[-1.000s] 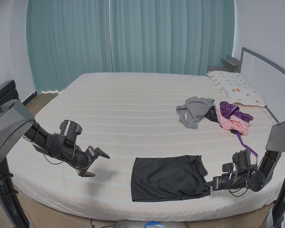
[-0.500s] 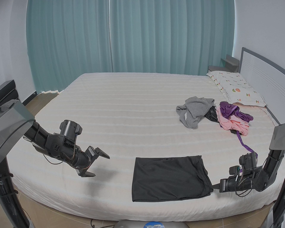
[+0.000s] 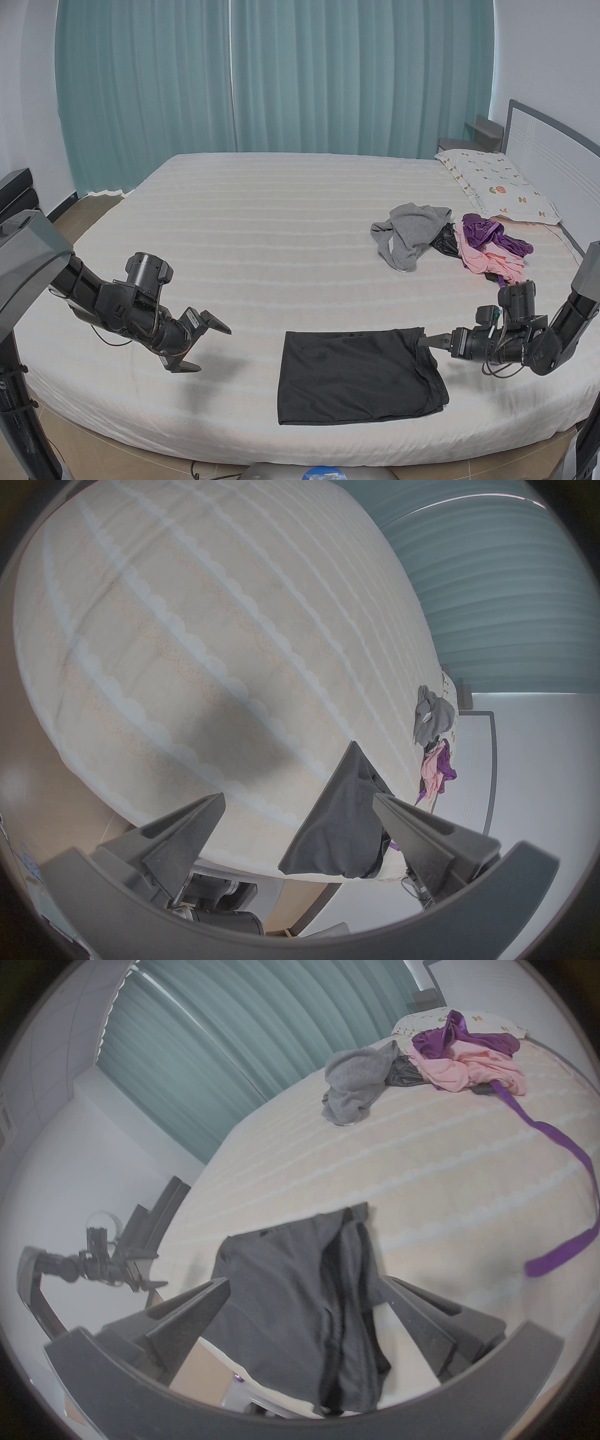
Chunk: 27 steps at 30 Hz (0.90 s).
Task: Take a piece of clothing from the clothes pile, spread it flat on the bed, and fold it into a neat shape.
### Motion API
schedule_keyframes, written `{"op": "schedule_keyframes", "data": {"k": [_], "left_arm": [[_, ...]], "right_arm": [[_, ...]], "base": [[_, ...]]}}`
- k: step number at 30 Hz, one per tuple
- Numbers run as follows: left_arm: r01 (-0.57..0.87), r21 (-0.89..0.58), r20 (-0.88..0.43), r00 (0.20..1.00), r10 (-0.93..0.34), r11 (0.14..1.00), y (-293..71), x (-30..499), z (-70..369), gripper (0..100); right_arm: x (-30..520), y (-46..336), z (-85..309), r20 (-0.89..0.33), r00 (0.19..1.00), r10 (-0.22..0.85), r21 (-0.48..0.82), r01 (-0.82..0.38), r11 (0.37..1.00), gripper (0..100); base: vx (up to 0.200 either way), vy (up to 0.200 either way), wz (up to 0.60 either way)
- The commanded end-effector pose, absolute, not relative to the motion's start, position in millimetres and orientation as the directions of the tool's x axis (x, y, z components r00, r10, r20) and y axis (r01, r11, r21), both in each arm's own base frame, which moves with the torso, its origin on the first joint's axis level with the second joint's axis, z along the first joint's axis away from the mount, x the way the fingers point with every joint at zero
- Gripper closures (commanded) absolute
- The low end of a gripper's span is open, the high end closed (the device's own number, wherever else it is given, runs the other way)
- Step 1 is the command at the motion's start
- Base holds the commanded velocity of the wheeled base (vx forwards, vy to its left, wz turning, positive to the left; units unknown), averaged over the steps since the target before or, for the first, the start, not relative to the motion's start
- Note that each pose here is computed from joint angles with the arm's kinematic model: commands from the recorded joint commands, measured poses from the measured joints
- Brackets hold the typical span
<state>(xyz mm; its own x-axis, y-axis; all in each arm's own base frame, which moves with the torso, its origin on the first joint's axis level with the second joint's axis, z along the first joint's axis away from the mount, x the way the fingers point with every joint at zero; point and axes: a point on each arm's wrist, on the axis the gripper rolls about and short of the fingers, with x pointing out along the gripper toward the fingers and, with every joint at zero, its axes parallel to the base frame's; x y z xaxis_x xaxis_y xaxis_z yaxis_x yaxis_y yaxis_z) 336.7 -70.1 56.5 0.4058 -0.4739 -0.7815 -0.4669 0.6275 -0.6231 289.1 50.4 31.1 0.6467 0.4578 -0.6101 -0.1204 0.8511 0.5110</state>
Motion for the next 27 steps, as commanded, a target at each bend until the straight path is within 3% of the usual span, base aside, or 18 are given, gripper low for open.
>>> {"op": "schedule_keyframes", "data": {"k": [1,8,23,24,27], "left_arm": [[-0.467,-0.624,-0.781,0.406,-0.474,0.627,-70,337,57,0],[-0.467,-0.623,-0.782,0.407,-0.473,0.628,-70,337,57,0],[-0.466,-0.624,-0.781,0.408,-0.473,0.627,-70,337,57,0],[-0.466,-0.623,-0.782,0.407,-0.473,0.629,-70,337,56,0],[-0.465,-0.625,-0.780,0.409,-0.475,0.627,-70,337,57,0]], "right_arm": [[321,78,31,-0.594,0.631,0.499,0.570,-0.107,0.814,0],[344,83,1,-0.633,0.607,0.480,0.572,-0.051,0.819,0],[361,88,-8,-0.624,0.616,0.481,0.607,-0.006,0.795,0],[364,89,-10,-0.623,0.617,0.481,0.608,-0.005,0.794,100],[365,87,-11,-0.629,0.615,0.476,0.605,0.003,0.796,100]], "base": [[0.000,0.000,0.00],[0.000,0.000,0.00],[0.000,0.000,0.00],[0.000,0.000,0.00],[0.000,0.000,0.00]]}}
